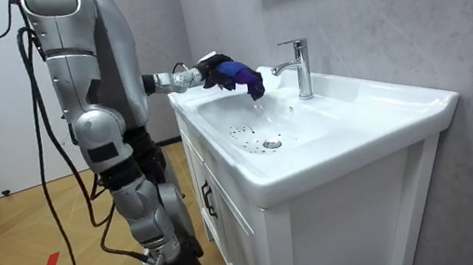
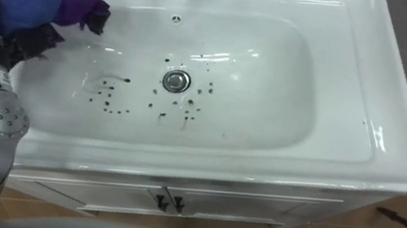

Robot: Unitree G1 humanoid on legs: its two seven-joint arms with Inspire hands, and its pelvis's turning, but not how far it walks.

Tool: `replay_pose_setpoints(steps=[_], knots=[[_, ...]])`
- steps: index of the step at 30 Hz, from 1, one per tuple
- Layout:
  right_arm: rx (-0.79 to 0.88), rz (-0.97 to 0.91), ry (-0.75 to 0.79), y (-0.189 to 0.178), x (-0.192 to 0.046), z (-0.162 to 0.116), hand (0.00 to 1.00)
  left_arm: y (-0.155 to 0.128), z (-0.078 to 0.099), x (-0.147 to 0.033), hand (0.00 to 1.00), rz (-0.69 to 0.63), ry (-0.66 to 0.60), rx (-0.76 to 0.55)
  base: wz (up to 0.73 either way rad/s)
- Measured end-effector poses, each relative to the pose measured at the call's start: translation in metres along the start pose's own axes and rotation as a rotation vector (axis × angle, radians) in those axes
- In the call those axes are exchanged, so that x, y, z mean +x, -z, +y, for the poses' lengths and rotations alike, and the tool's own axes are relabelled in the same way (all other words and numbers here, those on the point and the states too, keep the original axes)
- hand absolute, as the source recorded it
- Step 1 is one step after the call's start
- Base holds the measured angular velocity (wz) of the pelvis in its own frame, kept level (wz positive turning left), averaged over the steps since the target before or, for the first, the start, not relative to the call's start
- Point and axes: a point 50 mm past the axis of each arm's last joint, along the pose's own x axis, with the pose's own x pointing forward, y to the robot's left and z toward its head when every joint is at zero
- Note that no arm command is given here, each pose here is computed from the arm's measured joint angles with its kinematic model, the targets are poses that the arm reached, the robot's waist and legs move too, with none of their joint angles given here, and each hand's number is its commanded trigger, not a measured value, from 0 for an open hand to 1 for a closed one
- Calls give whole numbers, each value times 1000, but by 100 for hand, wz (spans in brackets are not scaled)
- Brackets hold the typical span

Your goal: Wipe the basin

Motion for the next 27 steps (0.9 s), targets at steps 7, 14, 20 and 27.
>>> replay_pose_setpoints(steps=[7, 14, 20, 27], knots=[[4, 11, -2, 0, 0, 2, 0, -3, -3, -1, 100, -38, 43, 68, 0], [0, 9, -6, -2, 1, 3, 0, -2, -17, -7, 100, -35, 152, 89, 0], [1, 28, -28, 0, 1, 5, 0, 17, -42, -22, 100, 60, 369, 177, 0], [-11, 31, -29, -3, 1, 5, 0, 25, -48, -23, 100, 97, 463, 242, 0]])
